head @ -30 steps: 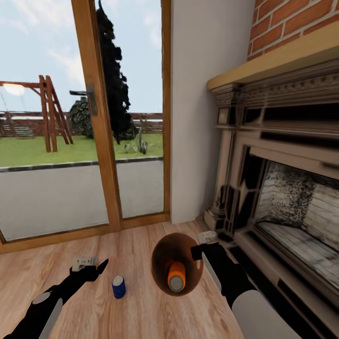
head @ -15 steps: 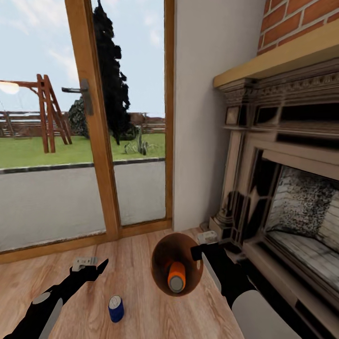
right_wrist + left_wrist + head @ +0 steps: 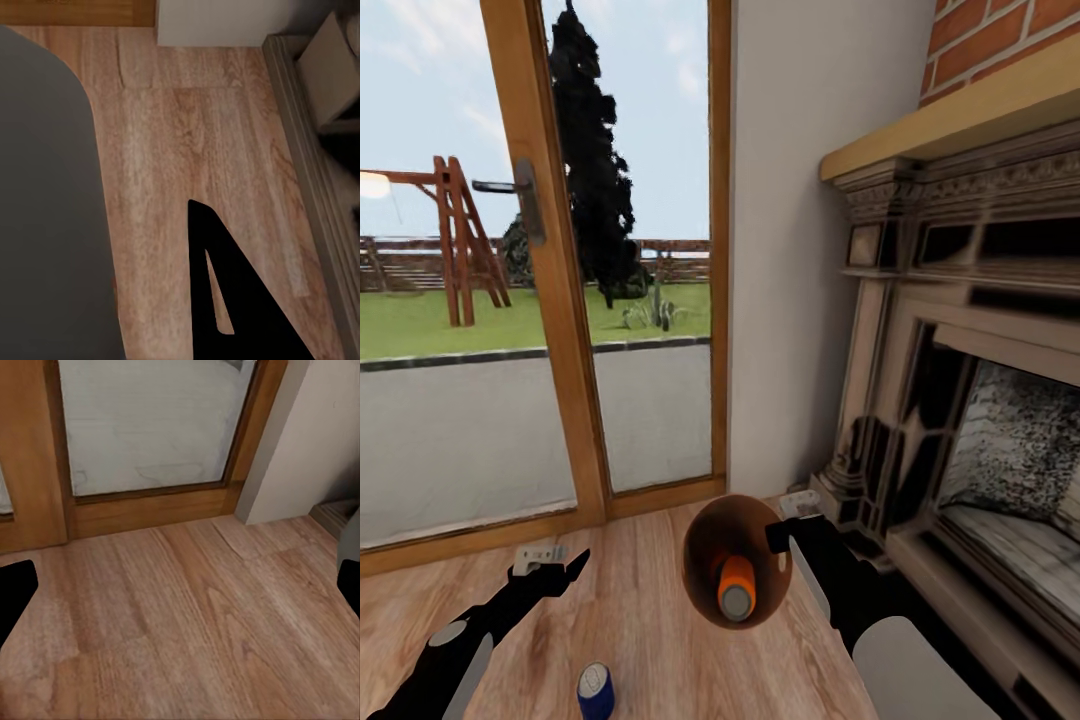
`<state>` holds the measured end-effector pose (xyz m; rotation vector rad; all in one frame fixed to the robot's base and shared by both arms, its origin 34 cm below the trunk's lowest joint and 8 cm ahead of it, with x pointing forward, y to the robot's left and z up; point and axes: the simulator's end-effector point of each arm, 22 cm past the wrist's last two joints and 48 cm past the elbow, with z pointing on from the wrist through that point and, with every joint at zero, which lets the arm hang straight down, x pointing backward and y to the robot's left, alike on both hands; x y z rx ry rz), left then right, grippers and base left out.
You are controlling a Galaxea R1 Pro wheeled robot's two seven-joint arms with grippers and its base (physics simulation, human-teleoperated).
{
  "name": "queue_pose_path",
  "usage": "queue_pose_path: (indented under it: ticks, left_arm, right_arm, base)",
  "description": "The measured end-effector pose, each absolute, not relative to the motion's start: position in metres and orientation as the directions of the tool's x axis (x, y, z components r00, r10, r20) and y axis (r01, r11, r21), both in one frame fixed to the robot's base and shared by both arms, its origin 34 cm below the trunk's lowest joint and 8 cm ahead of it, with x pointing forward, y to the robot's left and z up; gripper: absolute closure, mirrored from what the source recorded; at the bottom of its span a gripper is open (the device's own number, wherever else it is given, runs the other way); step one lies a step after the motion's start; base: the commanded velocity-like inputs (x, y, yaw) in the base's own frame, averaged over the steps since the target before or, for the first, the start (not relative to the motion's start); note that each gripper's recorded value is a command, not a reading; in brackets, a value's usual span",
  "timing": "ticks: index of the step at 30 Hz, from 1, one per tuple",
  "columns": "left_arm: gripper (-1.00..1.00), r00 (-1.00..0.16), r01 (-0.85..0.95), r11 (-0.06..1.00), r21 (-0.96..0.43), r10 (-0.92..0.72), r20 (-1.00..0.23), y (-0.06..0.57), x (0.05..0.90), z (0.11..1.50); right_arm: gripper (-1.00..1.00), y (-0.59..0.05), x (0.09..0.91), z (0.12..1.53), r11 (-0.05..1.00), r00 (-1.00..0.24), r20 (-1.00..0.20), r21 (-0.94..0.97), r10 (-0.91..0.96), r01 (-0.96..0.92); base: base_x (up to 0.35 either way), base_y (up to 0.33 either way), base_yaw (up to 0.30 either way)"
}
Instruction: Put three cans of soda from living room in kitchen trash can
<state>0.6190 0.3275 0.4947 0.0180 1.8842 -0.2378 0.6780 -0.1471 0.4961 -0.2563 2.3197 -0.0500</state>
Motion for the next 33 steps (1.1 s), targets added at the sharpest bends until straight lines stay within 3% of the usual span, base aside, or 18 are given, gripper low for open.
queue_pose_path:
  ticks: [17, 28, 33]
  left_arm:
    - [-1.0, -0.321, 0.128, 0.979, -0.158, -0.109, -0.941, 0.329, 0.619, 0.496]
    - [-1.0, -0.369, 0.118, 0.979, -0.164, -0.11, -0.923, 0.329, 0.617, 0.467]
    - [-1.0, -0.447, 0.094, 0.978, -0.188, -0.128, -0.885, 0.331, 0.604, 0.426]
  right_arm:
    - [1.0, -0.152, 0.66, 0.498, 0.978, -0.758, -0.618, -0.12, -0.21, -0.173]
    - [1.0, -0.151, 0.666, 0.532, 0.98, -0.756, -0.623, -0.112, -0.2, -0.167]
    - [1.0, -0.148, 0.672, 0.535, 0.98, -0.745, -0.638, -0.105, -0.195, -0.166]
  base:
    - [0.006, 0.0, 0.0]
    - [0.0, 0.0, 0.0]
    - [0.0, 0.0, 0.0]
